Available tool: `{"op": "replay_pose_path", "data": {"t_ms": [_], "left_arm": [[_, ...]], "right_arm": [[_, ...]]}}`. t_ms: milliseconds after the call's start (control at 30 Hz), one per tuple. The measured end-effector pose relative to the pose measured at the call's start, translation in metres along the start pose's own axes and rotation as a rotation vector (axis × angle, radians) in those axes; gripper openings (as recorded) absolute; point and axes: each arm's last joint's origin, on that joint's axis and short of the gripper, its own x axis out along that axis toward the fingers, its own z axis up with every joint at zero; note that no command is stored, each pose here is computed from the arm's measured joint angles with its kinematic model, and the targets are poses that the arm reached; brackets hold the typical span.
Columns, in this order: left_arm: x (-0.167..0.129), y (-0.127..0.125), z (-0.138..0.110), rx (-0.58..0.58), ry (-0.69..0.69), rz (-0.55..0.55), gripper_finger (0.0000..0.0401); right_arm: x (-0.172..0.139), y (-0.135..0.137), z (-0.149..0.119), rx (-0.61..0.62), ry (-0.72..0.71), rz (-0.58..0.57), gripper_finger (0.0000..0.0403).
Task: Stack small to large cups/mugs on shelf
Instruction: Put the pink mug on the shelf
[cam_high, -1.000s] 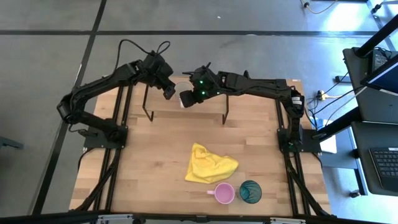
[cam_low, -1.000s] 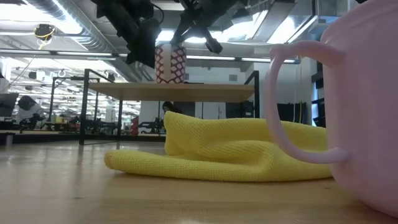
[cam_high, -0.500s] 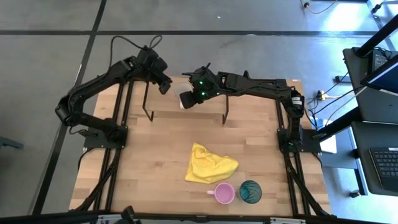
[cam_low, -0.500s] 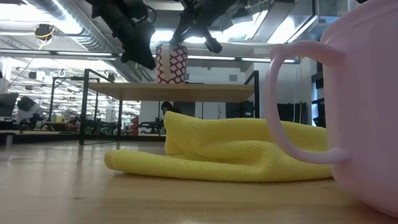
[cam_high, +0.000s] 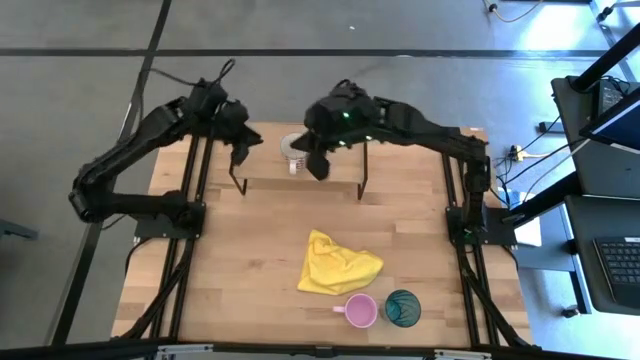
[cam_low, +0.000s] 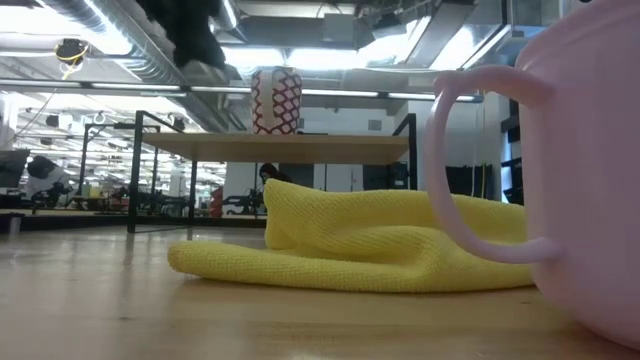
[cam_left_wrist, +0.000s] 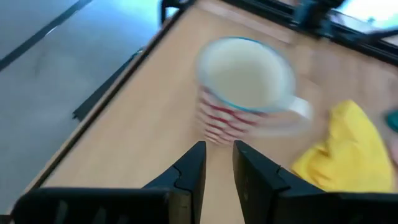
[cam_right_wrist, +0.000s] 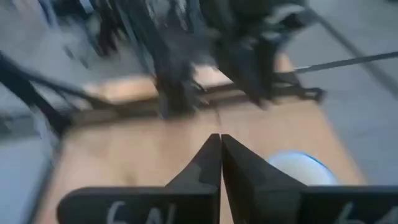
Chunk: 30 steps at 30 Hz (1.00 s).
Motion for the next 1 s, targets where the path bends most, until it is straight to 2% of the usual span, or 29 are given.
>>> {"op": "replay_pose_path", "data": {"t_ms": [67, 133, 333, 533, 700, 900, 1000], "left_arm": [[-0.012, -0.014, -0.005, 0.033, -0.002, -0.025, 0.0074], [-0.023, -0.027, -0.011, 0.062, 0.007, -0.049, 0.0074], [-0.045, -0.056, -0.025, 0.072, 0.002, -0.076, 0.0074], [-0.048, -0.076, -0.028, 0.034, 0.012, -0.184, 0.0074], [-0.032, -0.101, -0.028, 0.072, 0.09, -0.292, 0.0074], [-0.006, -0.141, -0.031, 0.134, 0.115, -0.177, 0.0074], [0.005, -0.168, -0.038, 0.156, 0.126, -0.144, 0.0074]], "right_arm": [[-0.015, 0.007, 0.0, -0.081, 0.061, -0.073, 0.0014], [-0.03, 0.009, -0.006, -0.105, 0.114, -0.145, 0.0014], [-0.07, 0.013, -0.02, 0.044, 0.277, -0.193, 0.0014], [-0.086, 0.023, -0.029, 0.059, 0.358, -0.201, 0.0014], [-0.097, 0.03, -0.044, 0.027, 0.507, -0.341, 0.0014], [-0.117, 0.04, -0.041, -0.009, 0.4, -0.51, 0.0014], [-0.132, 0.05, -0.04, -0.046, 0.353, -0.544, 0.0014]]}}
